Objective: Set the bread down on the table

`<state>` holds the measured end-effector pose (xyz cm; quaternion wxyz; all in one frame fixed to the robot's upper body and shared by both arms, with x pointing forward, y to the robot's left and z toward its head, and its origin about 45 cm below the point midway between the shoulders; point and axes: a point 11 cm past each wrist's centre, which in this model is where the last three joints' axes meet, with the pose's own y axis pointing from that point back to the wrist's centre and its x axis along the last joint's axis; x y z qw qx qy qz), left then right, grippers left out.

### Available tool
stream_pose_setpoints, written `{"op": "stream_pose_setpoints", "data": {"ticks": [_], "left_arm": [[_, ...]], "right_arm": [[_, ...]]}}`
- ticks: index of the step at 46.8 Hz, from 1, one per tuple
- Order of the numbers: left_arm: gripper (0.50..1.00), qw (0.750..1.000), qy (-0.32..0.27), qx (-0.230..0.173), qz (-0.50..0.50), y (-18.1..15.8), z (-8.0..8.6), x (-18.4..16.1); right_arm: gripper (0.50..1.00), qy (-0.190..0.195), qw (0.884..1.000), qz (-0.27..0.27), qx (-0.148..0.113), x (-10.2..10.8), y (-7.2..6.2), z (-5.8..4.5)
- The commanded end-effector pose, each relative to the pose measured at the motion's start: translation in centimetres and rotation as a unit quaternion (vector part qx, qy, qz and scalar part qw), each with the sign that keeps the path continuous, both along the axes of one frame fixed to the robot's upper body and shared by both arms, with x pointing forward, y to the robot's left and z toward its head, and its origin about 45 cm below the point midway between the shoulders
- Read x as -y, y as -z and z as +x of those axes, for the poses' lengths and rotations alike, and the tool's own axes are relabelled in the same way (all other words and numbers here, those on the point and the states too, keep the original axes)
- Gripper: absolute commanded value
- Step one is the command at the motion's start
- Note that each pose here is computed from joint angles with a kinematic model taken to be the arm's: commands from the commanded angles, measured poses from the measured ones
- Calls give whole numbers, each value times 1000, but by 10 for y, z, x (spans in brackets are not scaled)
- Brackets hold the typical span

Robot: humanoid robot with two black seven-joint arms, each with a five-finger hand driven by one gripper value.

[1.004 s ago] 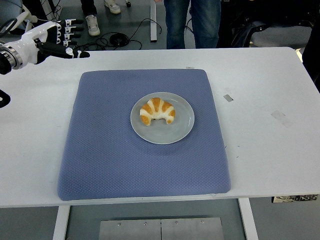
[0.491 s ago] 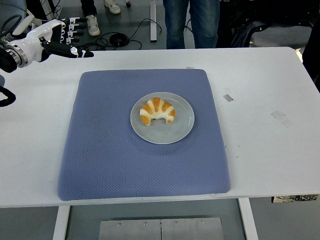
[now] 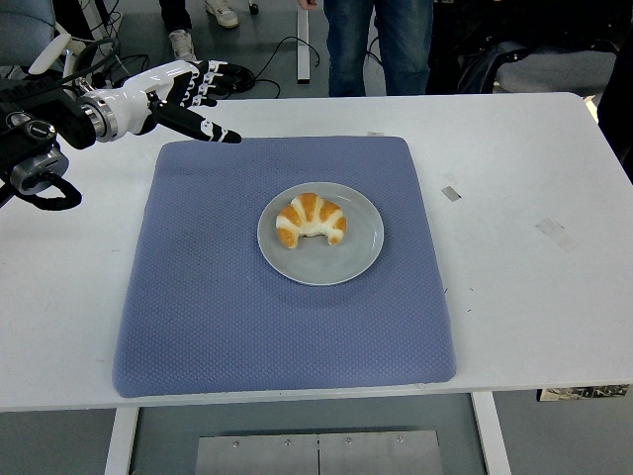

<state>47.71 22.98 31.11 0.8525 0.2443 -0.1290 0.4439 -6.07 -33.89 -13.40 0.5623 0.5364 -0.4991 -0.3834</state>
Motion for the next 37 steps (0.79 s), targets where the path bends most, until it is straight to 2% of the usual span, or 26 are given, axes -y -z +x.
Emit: {"op": "stream_pose_setpoints", "data": {"ticks": [1, 12, 20, 26, 37], "left_arm": [[936, 999, 22, 10, 22, -3, -3, 13], [936, 993, 84, 26, 84, -4, -16, 53], [936, 990, 95, 35, 101, -3, -17, 58], [927, 984, 122, 48, 119, 0, -22, 77], [910, 980, 143, 35, 135, 16, -30, 95]], "right_arm": [[1000, 1, 1000, 0, 0, 0, 0, 0], [1000, 0, 1000, 0, 0, 0, 0, 0], [1000, 0, 1000, 0, 0, 0, 0, 0], [1000, 0, 1000, 0, 0, 0, 0, 0], [1000, 0, 1000, 0, -1, 0, 0, 0]]}}
